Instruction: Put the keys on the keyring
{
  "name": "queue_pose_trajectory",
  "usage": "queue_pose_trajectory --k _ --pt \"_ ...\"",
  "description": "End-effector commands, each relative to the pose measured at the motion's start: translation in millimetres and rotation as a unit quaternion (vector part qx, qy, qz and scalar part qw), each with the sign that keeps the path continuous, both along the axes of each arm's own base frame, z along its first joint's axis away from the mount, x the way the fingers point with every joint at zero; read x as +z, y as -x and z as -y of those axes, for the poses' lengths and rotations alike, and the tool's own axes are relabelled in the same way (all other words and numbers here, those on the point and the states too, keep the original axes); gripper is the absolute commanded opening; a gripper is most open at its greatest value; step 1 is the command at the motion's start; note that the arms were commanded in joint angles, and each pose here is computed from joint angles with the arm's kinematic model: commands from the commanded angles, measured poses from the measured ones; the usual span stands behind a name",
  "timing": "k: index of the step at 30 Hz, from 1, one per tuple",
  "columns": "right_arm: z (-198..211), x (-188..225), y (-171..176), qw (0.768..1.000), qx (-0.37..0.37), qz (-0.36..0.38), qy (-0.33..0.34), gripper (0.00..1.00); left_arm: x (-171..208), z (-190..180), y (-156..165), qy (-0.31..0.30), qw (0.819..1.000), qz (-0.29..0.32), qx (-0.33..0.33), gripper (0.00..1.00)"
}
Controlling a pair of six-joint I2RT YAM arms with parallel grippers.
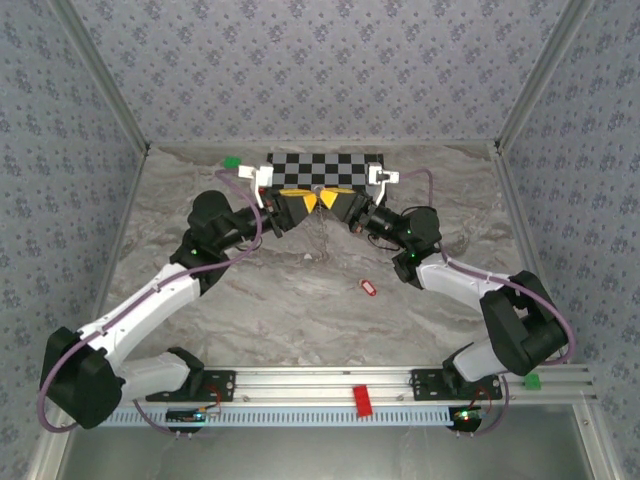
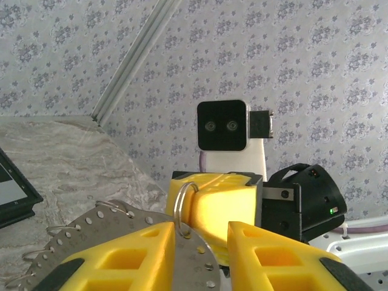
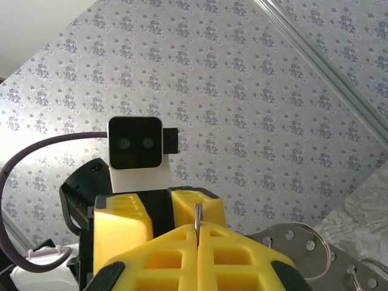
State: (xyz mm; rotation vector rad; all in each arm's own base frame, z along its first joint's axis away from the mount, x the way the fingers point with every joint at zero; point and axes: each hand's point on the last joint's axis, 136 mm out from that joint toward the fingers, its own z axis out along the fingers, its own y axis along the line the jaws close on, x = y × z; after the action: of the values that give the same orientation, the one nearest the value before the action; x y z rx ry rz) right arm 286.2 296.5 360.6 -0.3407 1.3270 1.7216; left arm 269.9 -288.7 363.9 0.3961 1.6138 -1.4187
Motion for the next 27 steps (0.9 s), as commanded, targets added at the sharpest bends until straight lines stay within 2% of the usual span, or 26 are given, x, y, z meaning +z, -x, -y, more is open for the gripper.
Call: queue_pose_trajectory --k 1,8,18,21,24,27 --pt "-0.5 13.1 8.1 0.999 0.008 0.033 -0.011 0.00 19.8 1.9 2.6 0.016 1.000 0.024 -0.013 0.28" --pt "-1.4 10.6 8.9 0.999 0.011 0.030 -0.008 0.00 24.8 2.9 2.5 0.022 0.999 0.030 -0.015 0.22" --pt "-4.2 8.0 12.0 0.999 0.019 0.031 -0.003 0.00 28.4 3.2 2.0 0.020 0.999 0.038 -0.015 0.21" --pt "-5.7 7.7 13.5 0.999 0.025 0.032 -0.001 0.00 28.2 4.5 2.6 0.019 0.999 0.037 -0.018 0.17" --pt "-6.5 6.2 13.5 0.999 0.025 0.030 0.002 0.00 26.5 5.4 3.0 0.016 0.999 0.036 -0.021 0.02" --pt "-3.4 3.1 9.6 1.000 0.019 0.023 0.006 0.02 24.8 4.5 3.9 0.000 0.999 0.039 -0.018 0.00"
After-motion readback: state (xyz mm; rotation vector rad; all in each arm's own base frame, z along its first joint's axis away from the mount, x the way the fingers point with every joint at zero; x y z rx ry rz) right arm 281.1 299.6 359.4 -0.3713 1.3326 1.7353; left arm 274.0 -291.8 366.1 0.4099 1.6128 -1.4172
